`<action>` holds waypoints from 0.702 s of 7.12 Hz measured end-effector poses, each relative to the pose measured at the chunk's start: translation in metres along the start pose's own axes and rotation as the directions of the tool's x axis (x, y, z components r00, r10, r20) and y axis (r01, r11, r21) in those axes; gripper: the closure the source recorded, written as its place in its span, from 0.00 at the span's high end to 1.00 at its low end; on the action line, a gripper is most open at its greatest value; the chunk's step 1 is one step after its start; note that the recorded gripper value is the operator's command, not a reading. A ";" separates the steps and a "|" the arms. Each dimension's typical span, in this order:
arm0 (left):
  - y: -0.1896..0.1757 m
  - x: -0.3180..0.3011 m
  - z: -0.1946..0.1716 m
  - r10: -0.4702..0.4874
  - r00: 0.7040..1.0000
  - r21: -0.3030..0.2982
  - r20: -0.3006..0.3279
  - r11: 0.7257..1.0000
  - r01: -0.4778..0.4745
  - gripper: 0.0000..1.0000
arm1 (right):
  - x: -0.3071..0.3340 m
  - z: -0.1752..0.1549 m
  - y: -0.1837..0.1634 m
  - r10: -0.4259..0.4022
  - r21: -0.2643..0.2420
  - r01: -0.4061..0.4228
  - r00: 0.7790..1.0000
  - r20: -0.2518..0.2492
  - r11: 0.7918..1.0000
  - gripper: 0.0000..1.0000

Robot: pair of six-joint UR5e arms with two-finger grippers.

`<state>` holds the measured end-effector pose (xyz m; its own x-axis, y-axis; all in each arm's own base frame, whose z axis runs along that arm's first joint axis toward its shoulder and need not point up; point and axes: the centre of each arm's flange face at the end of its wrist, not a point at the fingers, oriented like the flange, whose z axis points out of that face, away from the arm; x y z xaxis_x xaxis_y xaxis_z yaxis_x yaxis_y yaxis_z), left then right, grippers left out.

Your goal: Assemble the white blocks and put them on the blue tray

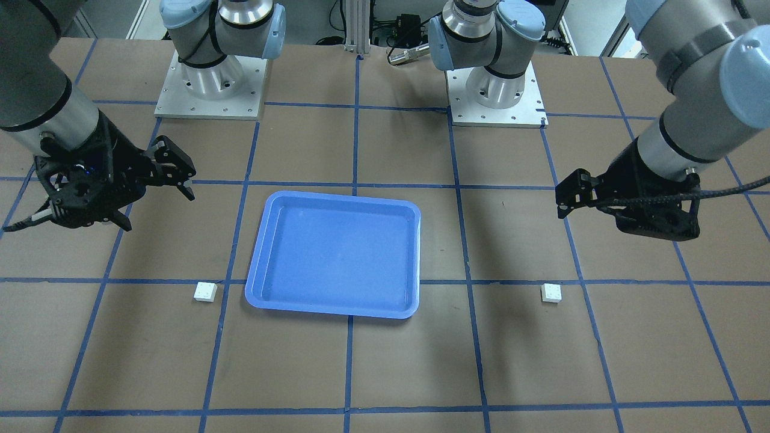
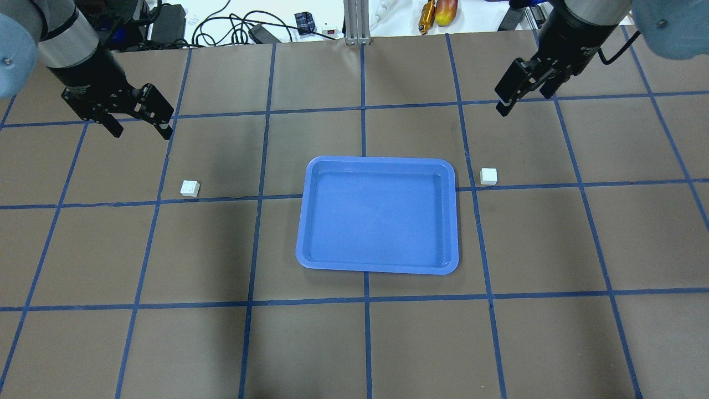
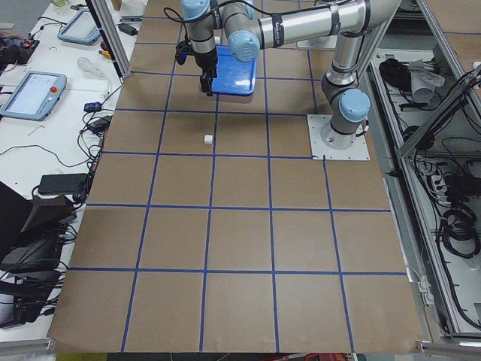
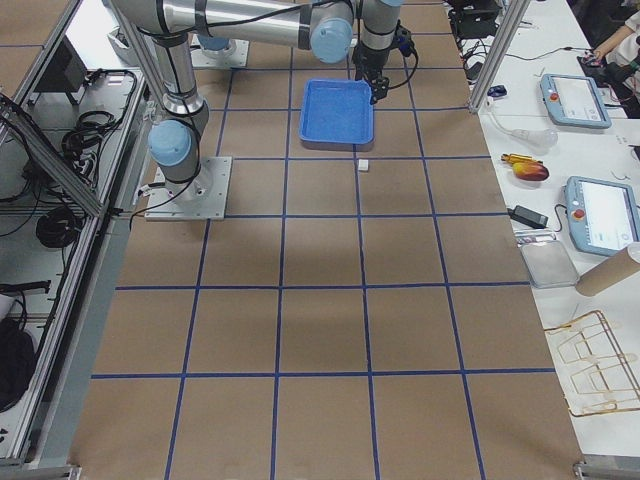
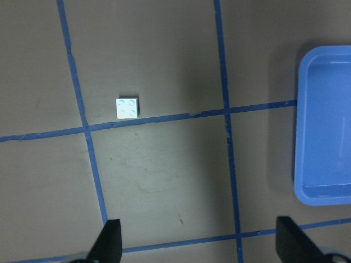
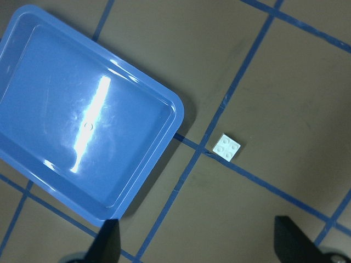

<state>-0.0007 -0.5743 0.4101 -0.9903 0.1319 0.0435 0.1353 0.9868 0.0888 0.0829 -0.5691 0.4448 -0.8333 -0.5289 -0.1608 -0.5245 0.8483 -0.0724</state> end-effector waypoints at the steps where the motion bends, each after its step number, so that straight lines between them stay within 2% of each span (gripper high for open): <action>1: -0.016 -0.012 0.031 0.001 1.000 -0.014 -0.006 1.000 -0.001 1.00 | 0.005 0.007 -0.004 -0.167 0.031 0.166 0.985 0.039 0.986 1.00; 2: -0.029 -0.020 0.067 0.004 1.000 -0.019 -0.007 1.000 -0.004 1.00 | 0.010 0.019 -0.009 -0.347 0.060 0.344 0.935 0.066 0.937 1.00; 3: -0.038 -0.024 0.100 0.006 1.000 -0.031 -0.010 1.000 -0.006 1.00 | 0.023 0.036 -0.013 -0.488 0.074 0.483 0.868 0.089 0.873 1.00; 4: -0.044 -0.027 0.126 0.016 1.000 -0.052 -0.018 0.998 -0.017 1.00 | 0.045 0.051 -0.011 -0.590 0.097 0.582 0.801 0.105 0.807 1.00; 5: -0.049 -0.030 0.145 0.046 0.999 -0.070 -0.019 0.996 -0.047 1.00 | 0.076 0.063 -0.005 -0.667 0.146 0.651 0.737 0.112 0.745 1.00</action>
<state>0.0181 -0.6129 0.2605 -0.9823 0.1751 0.0660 0.1835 0.9705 0.1564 0.0334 -0.6114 0.3705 -0.2449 -0.9525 -0.1808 -0.9079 0.2908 -0.3020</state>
